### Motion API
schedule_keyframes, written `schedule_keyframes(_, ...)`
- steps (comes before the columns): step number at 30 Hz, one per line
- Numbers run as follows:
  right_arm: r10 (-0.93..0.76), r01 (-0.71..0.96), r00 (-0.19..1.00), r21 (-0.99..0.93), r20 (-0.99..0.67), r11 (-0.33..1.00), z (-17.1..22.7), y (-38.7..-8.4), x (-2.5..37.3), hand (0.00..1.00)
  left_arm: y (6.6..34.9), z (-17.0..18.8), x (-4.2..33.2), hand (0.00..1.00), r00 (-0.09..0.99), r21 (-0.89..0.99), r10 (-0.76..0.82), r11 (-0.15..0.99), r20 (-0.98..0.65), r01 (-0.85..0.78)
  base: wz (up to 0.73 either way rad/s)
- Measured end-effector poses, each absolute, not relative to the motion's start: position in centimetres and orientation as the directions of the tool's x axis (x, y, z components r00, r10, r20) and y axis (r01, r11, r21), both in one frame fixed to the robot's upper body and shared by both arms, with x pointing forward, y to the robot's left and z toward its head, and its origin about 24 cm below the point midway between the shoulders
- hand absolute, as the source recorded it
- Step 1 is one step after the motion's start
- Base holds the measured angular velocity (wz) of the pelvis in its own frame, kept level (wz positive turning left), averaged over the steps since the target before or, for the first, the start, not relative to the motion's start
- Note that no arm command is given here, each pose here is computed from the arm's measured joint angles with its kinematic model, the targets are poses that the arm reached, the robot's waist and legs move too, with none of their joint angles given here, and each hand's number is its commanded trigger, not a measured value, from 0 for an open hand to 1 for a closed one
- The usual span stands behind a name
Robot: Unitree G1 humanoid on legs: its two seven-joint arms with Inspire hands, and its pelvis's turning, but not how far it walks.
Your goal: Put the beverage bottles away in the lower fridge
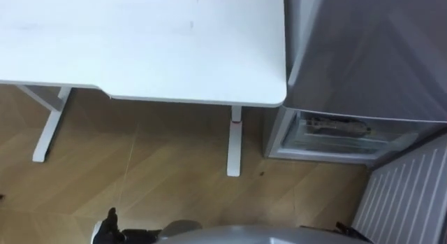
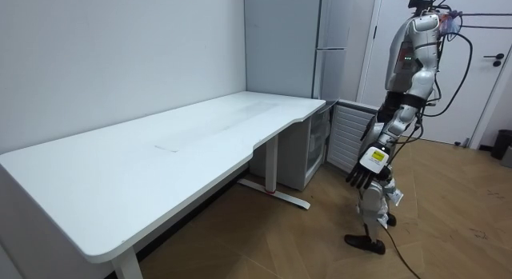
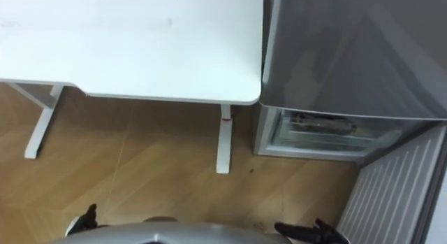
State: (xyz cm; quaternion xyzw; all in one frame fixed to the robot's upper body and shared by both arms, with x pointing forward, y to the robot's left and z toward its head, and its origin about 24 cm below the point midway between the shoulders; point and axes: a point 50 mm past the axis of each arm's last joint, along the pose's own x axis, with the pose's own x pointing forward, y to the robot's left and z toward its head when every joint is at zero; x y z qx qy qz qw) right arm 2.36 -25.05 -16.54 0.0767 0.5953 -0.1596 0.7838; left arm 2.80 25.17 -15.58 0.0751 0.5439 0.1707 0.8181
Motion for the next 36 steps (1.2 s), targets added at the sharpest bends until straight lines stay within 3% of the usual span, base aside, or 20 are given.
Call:
schedule_keyframes(13, -0.308, 0.303, 0.203, -0.239, -0.929, 0.922, -16.3, -26.2, 2.8, 0.0, 25.3, -15.7, 2.2, 0.0, 0.306, 0.332, 0.367, 0.929, -0.879, -0.16, -0.04)
schedule_keyframes(21, -0.473, 0.398, 0.37, -0.323, -0.8, 0.859, -14.5, -27.7, 7.9, 0.0, 25.4, -15.6, 3.5, 0.0, 0.342, 0.338, 0.368, 0.93, -0.865, -0.147, -0.05)
schedule_keyframes(24, -0.547, 0.465, 0.437, -0.342, -0.714, 0.817, -13.1, -28.5, 10.0, 0.0, 25.8, -15.5, 3.6, 0.0, 0.341, 0.341, 0.382, 0.923, -0.859, -0.176, -0.02)
schedule_keyframes(29, -0.717, 0.645, 0.565, -0.322, -0.41, 0.693, -7.4, -30.5, 15.1, 0.0, 26.1, -15.4, 3.2, 0.0, 0.333, 0.359, 0.395, 0.918, -0.856, -0.168, -0.02)
schedule_keyframes(32, -0.768, 0.706, 0.607, -0.304, -0.204, 0.64, -3.7, -30.9, 16.7, 0.0, 26.3, -15.4, 2.9, 0.0, 0.324, 0.369, 0.407, 0.913, -0.854, -0.176, -0.14)
schedule_keyframes(36, -0.789, 0.738, 0.61, -0.31, -0.072, 0.599, -1.7, -30.8, 17.5, 0.0, 26.4, -15.4, 2.7, 0.0, 0.321, 0.373, 0.412, 0.911, -0.853, -0.176, -0.04)
